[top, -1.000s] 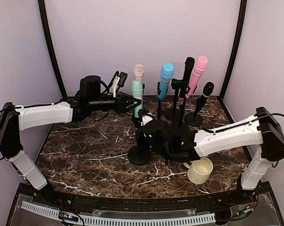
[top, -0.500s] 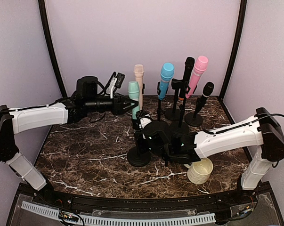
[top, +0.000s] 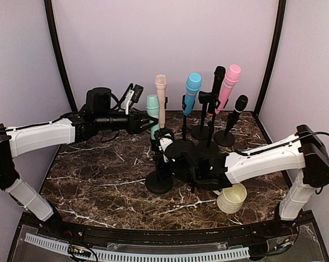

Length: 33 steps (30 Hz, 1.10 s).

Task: Remove the microphone from the stand
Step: Remove the microphone from the microphone stand.

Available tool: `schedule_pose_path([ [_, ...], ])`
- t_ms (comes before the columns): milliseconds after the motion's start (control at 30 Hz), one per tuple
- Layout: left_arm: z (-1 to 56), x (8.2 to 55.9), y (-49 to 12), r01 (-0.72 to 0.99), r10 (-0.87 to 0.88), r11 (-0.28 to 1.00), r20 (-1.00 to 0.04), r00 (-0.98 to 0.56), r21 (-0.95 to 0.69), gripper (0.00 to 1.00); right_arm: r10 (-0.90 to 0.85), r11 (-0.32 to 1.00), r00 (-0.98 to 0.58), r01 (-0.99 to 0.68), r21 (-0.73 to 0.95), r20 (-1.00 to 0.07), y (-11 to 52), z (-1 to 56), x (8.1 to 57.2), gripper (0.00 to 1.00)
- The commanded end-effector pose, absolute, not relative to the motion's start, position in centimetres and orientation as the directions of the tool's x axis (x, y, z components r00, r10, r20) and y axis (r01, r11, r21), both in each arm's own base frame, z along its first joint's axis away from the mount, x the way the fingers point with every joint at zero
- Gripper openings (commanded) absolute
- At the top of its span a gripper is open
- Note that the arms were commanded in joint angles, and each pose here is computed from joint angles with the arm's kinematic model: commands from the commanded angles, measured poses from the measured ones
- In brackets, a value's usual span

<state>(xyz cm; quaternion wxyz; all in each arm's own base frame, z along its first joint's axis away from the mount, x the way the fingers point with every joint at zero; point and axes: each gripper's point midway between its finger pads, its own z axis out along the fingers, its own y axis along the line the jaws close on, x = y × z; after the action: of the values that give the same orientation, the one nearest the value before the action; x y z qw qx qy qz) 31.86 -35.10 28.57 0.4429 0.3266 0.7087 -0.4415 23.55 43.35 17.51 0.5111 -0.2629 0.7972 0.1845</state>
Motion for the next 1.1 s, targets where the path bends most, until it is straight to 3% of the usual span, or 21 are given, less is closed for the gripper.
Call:
schedule_pose_path([
  [0,37.4,28.9,-34.6,0.937,-0.059,0.279,-0.978,-0.201,-0.210,0.00,-0.395,0.752,-0.402,-0.658,-0.040,-0.826,42.9,12.7,21.5,0.00],
  [367,37.9,28.1,-34.6,0.953,-0.049,0.242,-0.983,-0.178,-0.184,0.00,-0.370,0.743,-0.378,-0.669,-0.027,-0.849,43.0,13.9,21.1,0.00],
  [567,37.4,28.2,-34.5,0.950,-0.032,0.259,-0.985,-0.169,-0.171,0.00,-0.288,0.750,-0.410,-0.659,0.062,-0.865,43.1,14.8,20.8,0.00],
  [733,37.4,27.0,-34.7,0.970,-0.016,0.195,-0.989,-0.148,-0.148,0.00,-0.221,0.757,-0.444,-0.640,0.134,-0.869,43.4,15.5,20.7,0.00],
  [1067,37.1,26.8,-36.0,0.970,0.026,0.111,-0.975,-0.221,-0.217,0.00,-0.302,0.681,-0.357,-0.730,0.063,-0.884,44.1,15.6,19.6,0.00],
])
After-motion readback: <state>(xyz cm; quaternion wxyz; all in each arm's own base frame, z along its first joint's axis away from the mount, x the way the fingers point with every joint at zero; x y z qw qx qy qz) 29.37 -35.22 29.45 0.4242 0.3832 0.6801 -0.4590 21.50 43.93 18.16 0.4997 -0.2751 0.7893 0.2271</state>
